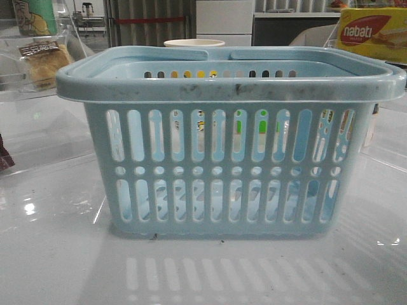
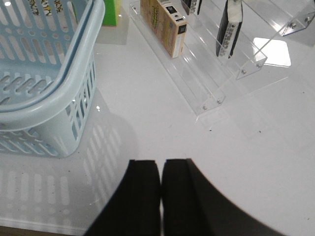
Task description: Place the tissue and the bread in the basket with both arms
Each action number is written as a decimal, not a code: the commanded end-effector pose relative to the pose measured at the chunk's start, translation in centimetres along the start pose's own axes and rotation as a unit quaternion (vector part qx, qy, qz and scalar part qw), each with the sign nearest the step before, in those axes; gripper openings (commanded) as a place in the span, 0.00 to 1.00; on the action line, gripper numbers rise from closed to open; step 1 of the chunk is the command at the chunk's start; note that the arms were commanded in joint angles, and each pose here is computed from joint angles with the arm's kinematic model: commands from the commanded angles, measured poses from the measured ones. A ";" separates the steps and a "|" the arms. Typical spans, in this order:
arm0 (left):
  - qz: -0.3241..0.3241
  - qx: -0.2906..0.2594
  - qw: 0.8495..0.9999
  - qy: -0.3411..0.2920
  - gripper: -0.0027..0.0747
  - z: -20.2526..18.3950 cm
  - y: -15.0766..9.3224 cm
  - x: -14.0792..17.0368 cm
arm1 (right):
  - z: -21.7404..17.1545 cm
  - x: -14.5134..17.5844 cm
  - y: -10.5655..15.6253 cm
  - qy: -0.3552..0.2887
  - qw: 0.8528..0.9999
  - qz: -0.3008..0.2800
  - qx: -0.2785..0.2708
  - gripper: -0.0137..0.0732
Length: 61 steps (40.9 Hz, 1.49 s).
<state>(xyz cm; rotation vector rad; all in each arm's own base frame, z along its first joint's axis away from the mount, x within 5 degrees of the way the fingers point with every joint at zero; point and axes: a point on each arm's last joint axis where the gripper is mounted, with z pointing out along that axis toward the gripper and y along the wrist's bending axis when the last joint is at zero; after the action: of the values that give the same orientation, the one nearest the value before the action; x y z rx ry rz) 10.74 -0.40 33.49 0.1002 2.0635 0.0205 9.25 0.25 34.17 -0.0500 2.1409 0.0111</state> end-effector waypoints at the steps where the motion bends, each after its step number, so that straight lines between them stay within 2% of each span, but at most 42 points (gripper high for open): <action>1: -0.008 0.000 0.999 -0.043 0.50 -0.2 0.1 -1.4 | -0.2 -1.5 -0.2 -0.041 0.999 -0.007 0.009 0.62; 3: -0.008 0.000 0.999 -0.043 0.62 -0.2 0.1 -1.5 | -0.1 -1.6 -0.2 -0.042 0.999 -0.007 0.009 0.72; 5: -0.008 0.000 0.999 -0.043 0.67 -0.2 0.1 -1.5 | 0.1 -1.6 -0.2 -0.041 0.999 -0.007 0.009 0.79; 8: -0.008 0.000 0.999 -0.043 0.67 -0.2 0.1 -1.5 | 0.3 -1.8 -0.2 -0.042 0.999 -0.007 0.009 0.83; 17: -0.008 0.000 0.999 -0.043 0.67 -0.2 0.1 -1.5 | 1.6 -3.2 -1.0 -0.042 0.998 -0.008 0.045 0.82; 25: -0.008 0.000 0.999 -0.043 0.67 -0.2 0.1 -1.5 | 3.9 -6.4 -1.8 -0.019 0.997 -0.006 0.081 0.82; 33: -0.008 0.000 0.999 -0.043 0.67 -0.2 0.1 -1.5 | 8.4 -10.0 -2.5 0.025 0.996 -0.008 0.090 0.82; 40: -0.008 0.000 0.999 -0.043 0.67 -0.2 0.1 -1.5 | 12.6 -12.0 -4.8 0.102 0.988 0.033 0.115 0.82; 43: -0.008 0.000 0.999 -0.043 0.67 -0.2 0.1 -1.5 | 14.5 -12.7 -5.6 0.125 0.985 0.030 0.116 0.82; 50: -0.008 0.000 0.999 -0.043 0.67 -0.2 0.1 -1.5 | 18.4 -13.8 -7.0 0.144 0.983 0.046 0.100 0.81; 61: -0.008 0.000 0.999 -0.043 0.67 -0.2 0.1 -1.5 | 24.2 -13.8 -7.8 0.154 0.982 0.048 0.094 0.81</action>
<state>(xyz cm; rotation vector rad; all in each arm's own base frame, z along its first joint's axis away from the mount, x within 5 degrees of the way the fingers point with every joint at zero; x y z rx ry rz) 10.90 -0.41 33.41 0.1007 2.0711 0.0206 36.65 -6.12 30.63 0.1914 2.5706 -0.1363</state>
